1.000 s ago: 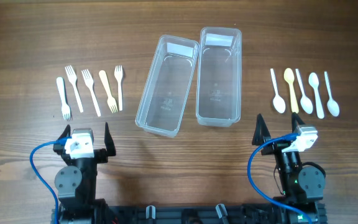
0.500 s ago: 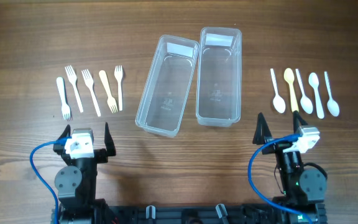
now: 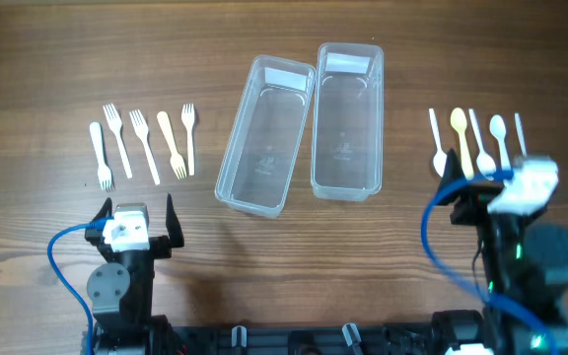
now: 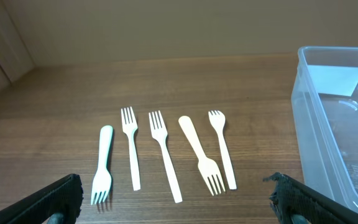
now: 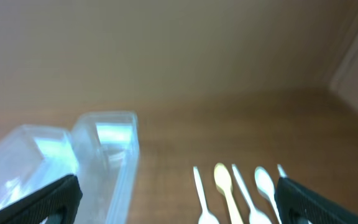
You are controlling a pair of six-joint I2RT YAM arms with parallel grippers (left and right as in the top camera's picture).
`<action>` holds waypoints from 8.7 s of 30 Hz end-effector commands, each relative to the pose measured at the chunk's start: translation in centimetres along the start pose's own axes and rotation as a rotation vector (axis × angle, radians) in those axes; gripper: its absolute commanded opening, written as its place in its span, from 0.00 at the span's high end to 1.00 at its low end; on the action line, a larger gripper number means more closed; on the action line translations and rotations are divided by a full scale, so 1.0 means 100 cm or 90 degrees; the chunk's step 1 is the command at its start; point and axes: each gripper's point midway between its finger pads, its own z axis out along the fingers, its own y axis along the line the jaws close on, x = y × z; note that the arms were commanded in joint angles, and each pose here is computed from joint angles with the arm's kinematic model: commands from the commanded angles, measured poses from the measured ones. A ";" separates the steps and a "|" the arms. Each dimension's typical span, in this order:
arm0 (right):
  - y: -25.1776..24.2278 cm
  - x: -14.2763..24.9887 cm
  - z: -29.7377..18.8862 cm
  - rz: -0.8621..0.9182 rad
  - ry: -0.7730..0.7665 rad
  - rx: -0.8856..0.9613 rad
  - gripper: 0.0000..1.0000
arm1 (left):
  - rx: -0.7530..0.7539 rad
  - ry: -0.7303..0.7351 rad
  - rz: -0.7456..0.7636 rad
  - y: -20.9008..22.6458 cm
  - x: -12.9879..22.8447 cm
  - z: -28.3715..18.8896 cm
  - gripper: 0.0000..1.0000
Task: Pack container
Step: 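Move the right gripper over the spoons and lower onto a white spoon, then lift the white spoon and drop it into the right container, then return the right gripper to the spoons and grasp the yellow spoon, then carry the yellow spoon into the right container and release it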
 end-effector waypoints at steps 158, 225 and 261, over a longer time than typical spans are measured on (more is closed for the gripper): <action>-0.079 0.074 0.120 -0.028 0.437 0.093 0.23 | -0.001 -0.002 0.011 0.000 0.001 0.001 0.00; 0.015 0.071 0.166 0.110 0.396 -0.171 0.96 | -0.001 -0.002 0.011 0.000 0.001 0.001 0.00; -0.106 0.091 0.142 -0.078 0.475 0.148 0.39 | -0.001 -0.002 0.011 0.000 0.001 0.001 0.00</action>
